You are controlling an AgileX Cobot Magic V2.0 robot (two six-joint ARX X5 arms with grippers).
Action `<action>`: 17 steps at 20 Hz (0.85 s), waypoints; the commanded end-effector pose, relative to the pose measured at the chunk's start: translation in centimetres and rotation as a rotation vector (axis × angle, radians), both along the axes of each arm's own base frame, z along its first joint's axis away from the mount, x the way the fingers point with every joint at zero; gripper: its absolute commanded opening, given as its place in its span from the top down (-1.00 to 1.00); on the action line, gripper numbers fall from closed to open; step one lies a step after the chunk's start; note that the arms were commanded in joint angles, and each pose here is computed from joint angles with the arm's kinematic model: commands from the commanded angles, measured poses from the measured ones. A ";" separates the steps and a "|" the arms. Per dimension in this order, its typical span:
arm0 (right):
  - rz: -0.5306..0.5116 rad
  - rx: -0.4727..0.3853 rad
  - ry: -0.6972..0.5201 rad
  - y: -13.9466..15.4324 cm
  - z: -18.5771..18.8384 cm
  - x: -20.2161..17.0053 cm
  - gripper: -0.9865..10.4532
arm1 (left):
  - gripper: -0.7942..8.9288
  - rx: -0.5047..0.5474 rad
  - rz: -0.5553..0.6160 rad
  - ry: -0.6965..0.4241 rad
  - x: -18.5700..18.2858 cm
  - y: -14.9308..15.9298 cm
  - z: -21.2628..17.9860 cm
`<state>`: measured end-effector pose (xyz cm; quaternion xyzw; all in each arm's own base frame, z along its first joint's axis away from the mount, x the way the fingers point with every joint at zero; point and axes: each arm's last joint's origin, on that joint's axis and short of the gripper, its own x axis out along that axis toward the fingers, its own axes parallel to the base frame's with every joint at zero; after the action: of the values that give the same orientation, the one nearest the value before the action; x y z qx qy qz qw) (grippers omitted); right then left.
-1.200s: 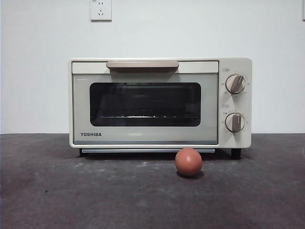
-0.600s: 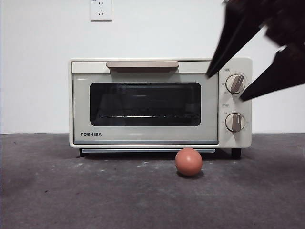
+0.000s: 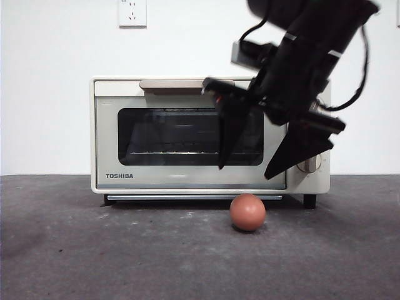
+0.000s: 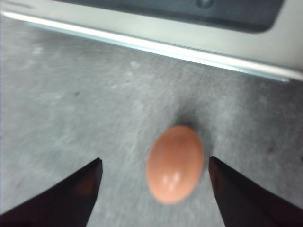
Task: Eggoven
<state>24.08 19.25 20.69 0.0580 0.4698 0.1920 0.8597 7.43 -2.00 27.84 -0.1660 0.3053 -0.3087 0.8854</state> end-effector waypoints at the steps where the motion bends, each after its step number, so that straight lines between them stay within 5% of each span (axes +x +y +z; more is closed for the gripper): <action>1: -0.014 -0.028 0.010 1.1 -0.8 0.9 0.20 | 0.82 0.007 -0.020 -0.038 0.0 -0.1 0.7; 12: -0.033 -0.120 0.080 1.9 -4.5 2.1 0.20 | 0.82 0.011 -0.043 -0.051 0.0 -0.2 0.8; 17: -0.037 -0.116 0.068 1.9 -4.5 2.2 0.35 | 0.82 0.011 -0.045 -0.051 0.0 -0.2 0.8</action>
<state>26.00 20.58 16.27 0.0205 0.5107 0.1459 0.8471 7.43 -2.22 27.91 -0.1555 0.3018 -0.3241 0.8830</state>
